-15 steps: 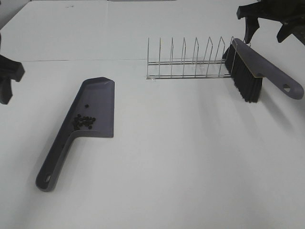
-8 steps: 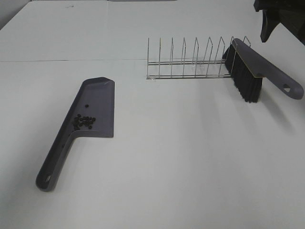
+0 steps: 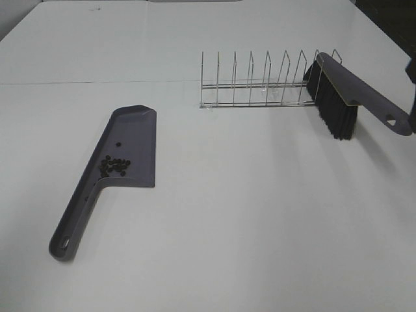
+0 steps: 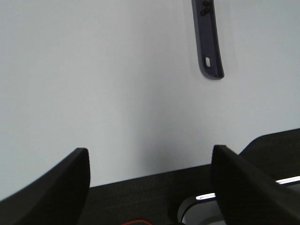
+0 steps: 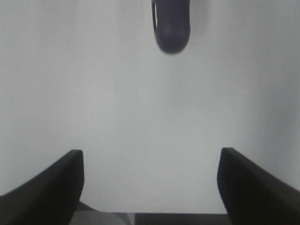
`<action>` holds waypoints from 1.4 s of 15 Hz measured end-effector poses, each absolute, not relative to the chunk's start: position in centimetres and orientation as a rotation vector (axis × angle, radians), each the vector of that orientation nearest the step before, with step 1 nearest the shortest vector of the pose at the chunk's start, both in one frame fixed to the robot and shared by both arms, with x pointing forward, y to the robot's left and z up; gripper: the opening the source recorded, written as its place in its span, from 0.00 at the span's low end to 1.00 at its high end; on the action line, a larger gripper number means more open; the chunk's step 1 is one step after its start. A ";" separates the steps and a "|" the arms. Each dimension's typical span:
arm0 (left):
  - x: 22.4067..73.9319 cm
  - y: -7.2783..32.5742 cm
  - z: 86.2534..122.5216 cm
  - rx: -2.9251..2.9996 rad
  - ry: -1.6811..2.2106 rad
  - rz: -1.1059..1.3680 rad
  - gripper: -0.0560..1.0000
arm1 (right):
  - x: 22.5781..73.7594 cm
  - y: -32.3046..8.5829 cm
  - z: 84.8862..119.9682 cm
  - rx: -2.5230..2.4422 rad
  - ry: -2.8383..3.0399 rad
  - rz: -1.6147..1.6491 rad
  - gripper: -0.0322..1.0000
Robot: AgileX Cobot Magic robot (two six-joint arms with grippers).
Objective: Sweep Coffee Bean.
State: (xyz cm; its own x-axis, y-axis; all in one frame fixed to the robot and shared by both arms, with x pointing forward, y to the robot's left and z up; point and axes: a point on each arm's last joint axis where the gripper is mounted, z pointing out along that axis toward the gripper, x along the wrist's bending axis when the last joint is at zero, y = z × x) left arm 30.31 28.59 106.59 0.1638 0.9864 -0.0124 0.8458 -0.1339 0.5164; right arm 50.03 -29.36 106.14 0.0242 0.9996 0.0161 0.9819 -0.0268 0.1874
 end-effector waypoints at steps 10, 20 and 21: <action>24.4 30.5 105.6 1.854 1.362 0.688 0.68 | 30.5 -29.6 104.8 1.822 1.866 0.654 0.67; 24.9 29.5 105.2 1.868 1.228 0.675 0.68 | 23.2 -28.8 105.4 1.416 1.691 1.017 0.67; 24.9 29.4 105.2 1.872 1.216 0.666 0.68 | 23.1 -28.9 105.4 1.416 1.687 1.012 0.67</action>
State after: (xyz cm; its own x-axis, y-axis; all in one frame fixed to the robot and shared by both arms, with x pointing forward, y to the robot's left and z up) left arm 24.87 29.43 105.24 0.4020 0.9156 0.0088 0.5011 -0.2281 0.8348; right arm 23.13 -28.86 105.42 -0.1550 0.9875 -0.0302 0.4383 0.0961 0.8937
